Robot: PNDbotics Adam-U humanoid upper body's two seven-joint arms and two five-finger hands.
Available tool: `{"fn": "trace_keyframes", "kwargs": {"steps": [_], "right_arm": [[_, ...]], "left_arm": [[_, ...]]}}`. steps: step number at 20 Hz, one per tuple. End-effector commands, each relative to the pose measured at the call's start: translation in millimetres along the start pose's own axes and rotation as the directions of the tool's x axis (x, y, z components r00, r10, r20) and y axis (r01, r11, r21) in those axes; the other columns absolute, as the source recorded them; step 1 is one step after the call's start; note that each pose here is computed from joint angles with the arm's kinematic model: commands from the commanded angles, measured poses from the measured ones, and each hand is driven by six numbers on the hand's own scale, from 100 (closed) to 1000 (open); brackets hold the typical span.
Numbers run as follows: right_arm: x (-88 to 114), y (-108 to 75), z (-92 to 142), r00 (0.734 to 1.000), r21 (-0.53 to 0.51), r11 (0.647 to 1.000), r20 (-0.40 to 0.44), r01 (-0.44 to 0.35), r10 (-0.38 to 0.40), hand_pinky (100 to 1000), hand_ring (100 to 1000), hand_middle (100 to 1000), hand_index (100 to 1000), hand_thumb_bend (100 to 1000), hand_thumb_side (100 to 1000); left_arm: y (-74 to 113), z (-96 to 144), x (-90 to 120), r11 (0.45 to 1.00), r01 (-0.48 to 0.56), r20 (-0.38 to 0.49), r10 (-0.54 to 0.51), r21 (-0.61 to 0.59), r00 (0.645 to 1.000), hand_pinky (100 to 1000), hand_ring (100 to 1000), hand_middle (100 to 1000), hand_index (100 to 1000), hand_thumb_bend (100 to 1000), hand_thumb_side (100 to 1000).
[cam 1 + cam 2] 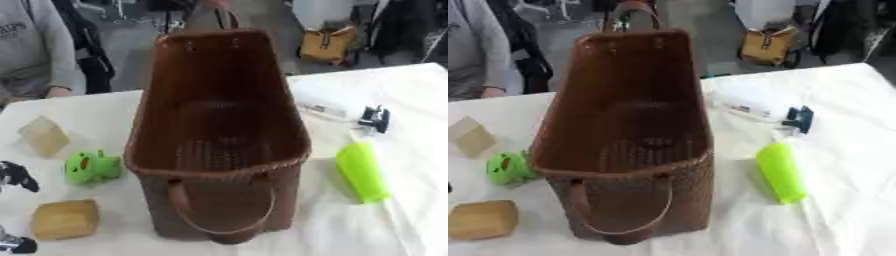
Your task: Pick up objects on the table and place them in the box.
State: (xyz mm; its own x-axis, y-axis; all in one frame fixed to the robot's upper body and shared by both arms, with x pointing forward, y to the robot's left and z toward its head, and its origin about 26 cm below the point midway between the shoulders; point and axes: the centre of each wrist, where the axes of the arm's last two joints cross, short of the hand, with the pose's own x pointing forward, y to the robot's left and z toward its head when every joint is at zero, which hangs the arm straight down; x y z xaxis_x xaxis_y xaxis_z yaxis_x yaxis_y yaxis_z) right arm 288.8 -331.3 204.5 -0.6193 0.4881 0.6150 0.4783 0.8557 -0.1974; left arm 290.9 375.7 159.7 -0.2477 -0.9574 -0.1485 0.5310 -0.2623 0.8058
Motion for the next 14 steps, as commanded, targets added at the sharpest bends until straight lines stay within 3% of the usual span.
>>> {"fn": "trace_keyframes", "kwargs": {"steps": [1, 14], "right_arm": [[5, -5.3, -6, 0.999, 0.003, 1.0, 0.032, -0.017, 0.017, 517, 643, 689, 778, 100, 780], [4, -5.0, -5, 1.0, -0.001, 1.0, 0.028, -0.014, 0.014, 516, 640, 687, 777, 100, 780]], "left_arm": [[4.7, -3, -6, 1.0, 0.022, -0.035, -0.021, 0.019, 0.999, 790, 838, 779, 846, 1000, 656], [5.5, -24, -2, 0.996, 0.041, 0.001, -0.041, 0.074, 0.999, 782, 830, 769, 835, 1000, 660]]}}
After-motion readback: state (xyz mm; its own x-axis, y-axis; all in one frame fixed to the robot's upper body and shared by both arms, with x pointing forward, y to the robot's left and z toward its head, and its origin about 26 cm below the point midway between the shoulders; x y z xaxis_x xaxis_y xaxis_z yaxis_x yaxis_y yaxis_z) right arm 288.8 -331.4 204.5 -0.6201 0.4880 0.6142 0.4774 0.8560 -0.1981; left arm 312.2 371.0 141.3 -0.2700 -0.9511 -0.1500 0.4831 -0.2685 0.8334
